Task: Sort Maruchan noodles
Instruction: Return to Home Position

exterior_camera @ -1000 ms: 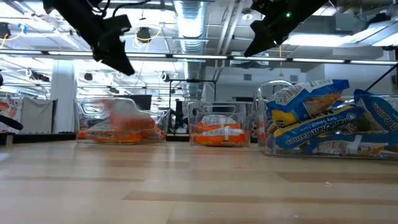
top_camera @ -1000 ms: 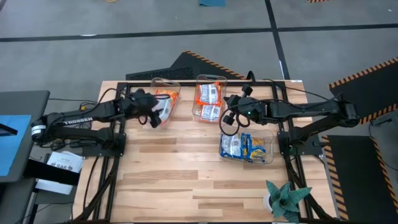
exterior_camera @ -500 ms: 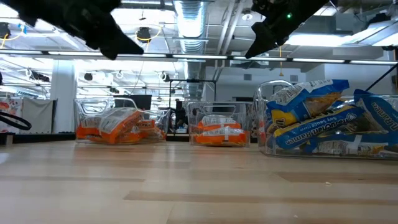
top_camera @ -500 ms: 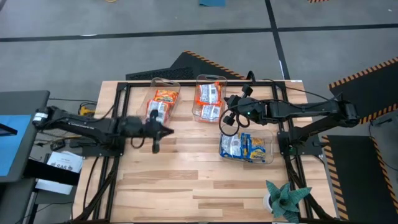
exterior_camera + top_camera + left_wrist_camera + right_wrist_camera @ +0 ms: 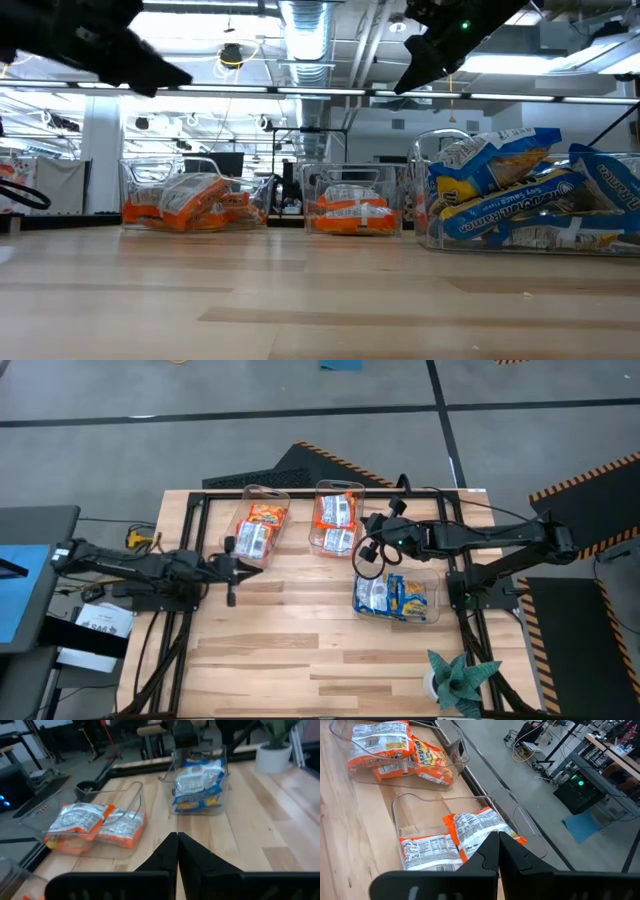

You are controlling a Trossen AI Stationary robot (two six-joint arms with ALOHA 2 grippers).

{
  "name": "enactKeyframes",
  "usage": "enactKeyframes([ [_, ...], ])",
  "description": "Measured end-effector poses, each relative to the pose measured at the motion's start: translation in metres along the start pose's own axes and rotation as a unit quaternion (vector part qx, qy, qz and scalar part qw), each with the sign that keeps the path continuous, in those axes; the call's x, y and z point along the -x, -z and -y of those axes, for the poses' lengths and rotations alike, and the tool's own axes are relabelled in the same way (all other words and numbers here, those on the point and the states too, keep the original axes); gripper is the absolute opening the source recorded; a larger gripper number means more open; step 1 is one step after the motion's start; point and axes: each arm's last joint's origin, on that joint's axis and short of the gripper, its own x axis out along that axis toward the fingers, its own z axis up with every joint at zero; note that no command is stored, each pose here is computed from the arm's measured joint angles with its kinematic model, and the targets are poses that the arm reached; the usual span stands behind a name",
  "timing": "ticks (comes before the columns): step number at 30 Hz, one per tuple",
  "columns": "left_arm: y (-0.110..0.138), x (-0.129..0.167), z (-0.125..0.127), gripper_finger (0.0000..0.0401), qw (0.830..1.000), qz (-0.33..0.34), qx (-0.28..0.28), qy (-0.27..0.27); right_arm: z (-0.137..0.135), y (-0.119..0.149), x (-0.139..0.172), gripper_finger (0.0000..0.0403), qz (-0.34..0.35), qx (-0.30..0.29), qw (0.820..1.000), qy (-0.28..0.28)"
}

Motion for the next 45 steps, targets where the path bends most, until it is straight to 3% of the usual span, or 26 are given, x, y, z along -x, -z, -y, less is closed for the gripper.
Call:
enactKeyframes([
  [5, 0.023, 0.021, -0.003, 0.0000, 0.999, 0.033, 0.035, 0.005, 0.000, 0.001, 0.000, 0.0022, -0.003, 0.002, 1.000, 0.000],
  [11, 0.057, 0.030, -0.001, 0.0000, 0.998, 0.025, 0.062, 0.010, -0.001, 0.006, 0.002, 0.0022, -0.026, 0.019, 0.999, -0.006],
  [15, 0.052, 0.034, -0.001, 0.0000, 0.995, 0.063, 0.063, 0.044, -0.003, 0.013, 0.009, 0.0022, -0.058, 0.020, 0.997, -0.048],
  [20, 0.053, 0.035, -0.002, 0.0000, 0.996, 0.061, 0.058, 0.039, 0.002, 0.026, 0.021, 0.0022, -0.094, 0.007, 0.990, -0.102],
  [27, 0.053, 0.035, -0.002, 0.0000, 0.996, 0.061, 0.056, 0.041, 0.019, 0.065, 0.052, 0.0016, -0.003, -0.078, 0.986, -0.149],
  [34, 0.053, 0.035, -0.002, 0.0000, 0.996, 0.061, 0.046, 0.040, 0.034, 0.097, 0.080, 0.0015, 0.128, -0.142, 0.960, -0.203],
  [45, 0.053, 0.035, -0.002, 0.0000, 0.997, 0.061, 0.032, 0.026, 0.026, 0.149, 0.076, 0.0028, 0.156, -0.156, 0.952, -0.213],
])
